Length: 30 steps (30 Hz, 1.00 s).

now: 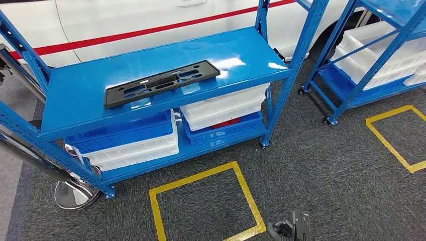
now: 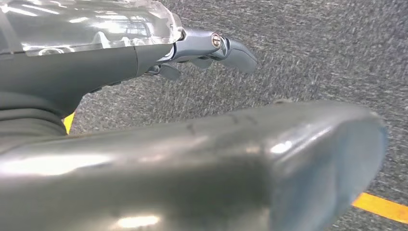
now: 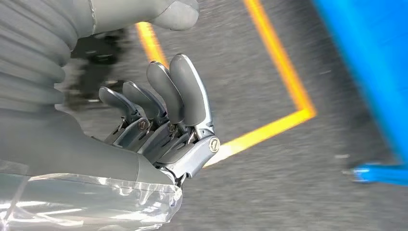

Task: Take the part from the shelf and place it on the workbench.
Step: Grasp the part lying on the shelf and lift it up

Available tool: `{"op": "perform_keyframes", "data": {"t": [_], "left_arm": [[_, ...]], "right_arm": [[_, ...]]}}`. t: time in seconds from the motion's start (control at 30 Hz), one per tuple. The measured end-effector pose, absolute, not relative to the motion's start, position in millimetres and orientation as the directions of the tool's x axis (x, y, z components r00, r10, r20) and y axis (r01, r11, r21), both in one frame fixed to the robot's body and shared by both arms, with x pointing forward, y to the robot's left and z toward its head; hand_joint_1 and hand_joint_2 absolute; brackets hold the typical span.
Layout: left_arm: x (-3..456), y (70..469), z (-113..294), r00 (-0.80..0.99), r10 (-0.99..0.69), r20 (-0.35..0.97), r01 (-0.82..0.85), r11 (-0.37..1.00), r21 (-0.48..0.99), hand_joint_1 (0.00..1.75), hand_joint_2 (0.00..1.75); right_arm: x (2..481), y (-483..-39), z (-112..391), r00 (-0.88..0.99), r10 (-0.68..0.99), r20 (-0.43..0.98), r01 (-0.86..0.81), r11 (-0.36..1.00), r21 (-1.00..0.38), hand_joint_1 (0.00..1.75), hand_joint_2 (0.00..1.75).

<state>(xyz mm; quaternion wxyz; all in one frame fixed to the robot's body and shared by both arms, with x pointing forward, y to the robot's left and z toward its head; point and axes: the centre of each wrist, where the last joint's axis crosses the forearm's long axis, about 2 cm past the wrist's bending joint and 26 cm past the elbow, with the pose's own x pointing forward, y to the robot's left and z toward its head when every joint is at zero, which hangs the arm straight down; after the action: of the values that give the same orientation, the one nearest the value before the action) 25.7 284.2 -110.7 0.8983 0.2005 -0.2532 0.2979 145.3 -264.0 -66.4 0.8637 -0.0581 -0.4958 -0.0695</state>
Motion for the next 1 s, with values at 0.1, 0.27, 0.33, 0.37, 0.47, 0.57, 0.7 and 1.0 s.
{"op": "perform_keyframes", "data": {"t": [0.1, 0.27, 0.33, 0.37, 0.47, 0.57, 0.7, 1.0], "left_arm": [[26.2, 284.2, -110.7, 0.693, 0.430, 0.578, -0.636, 0.743, 0.210, 0.00, 0.00], [27.1, 284.6, -110.8, 0.691, 0.418, 0.590, -0.632, 0.745, 0.213, 0.00, 0.00], [27.5, 284.7, -110.7, 0.692, 0.410, 0.595, -0.628, 0.748, 0.214, 0.00, 0.00], [27.8, 284.7, -110.7, 0.692, 0.406, 0.597, -0.626, 0.750, 0.215, 0.00, 0.00], [28.6, 284.8, -110.7, 0.692, 0.395, 0.604, -0.620, 0.755, 0.216, 0.00, 0.00], [29.6, 285.1, -110.7, 0.690, 0.386, 0.612, -0.616, 0.757, 0.217, 0.00, 0.00], [30.9, 283.8, -110.6, 0.688, 0.373, 0.622, -0.609, 0.764, 0.215, 0.00, 0.00], [29.4, 278.8, -110.9, 0.691, 0.355, 0.629, -0.591, 0.779, 0.210, 0.00, 0.00]], "right_arm": [[154.0, -263.2, -58.3, 0.441, -0.058, 0.896, 0.175, 0.984, -0.023, 1.75, 1.75], [173.7, -259.9, -35.1, 0.284, -0.023, 0.959, 0.156, 0.987, -0.022, 1.75, 1.75], [181.4, -258.4, -24.4, 0.215, 0.000, 0.977, 0.150, 0.988, -0.033, 1.75, 1.75], [184.7, -257.7, -19.3, 0.183, 0.011, 0.983, 0.149, 0.988, -0.038, 1.75, 1.75], [193.8, -255.4, -1.4, 0.074, 0.045, 0.996, 0.146, 0.988, -0.056, 1.75, 1.75], [203.1, -253.1, 21.0, -0.056, 0.088, 0.995, 0.144, 0.986, -0.079, 1.75, 1.75], [211.4, -251.0, 50.8, -0.216, 0.138, 0.967, 0.138, 0.984, -0.110, 1.75, 1.75], [211.4, -243.5, 103.8, -0.467, 0.284, 0.837, 0.159, 0.958, -0.237, 1.75, 1.75]]}}
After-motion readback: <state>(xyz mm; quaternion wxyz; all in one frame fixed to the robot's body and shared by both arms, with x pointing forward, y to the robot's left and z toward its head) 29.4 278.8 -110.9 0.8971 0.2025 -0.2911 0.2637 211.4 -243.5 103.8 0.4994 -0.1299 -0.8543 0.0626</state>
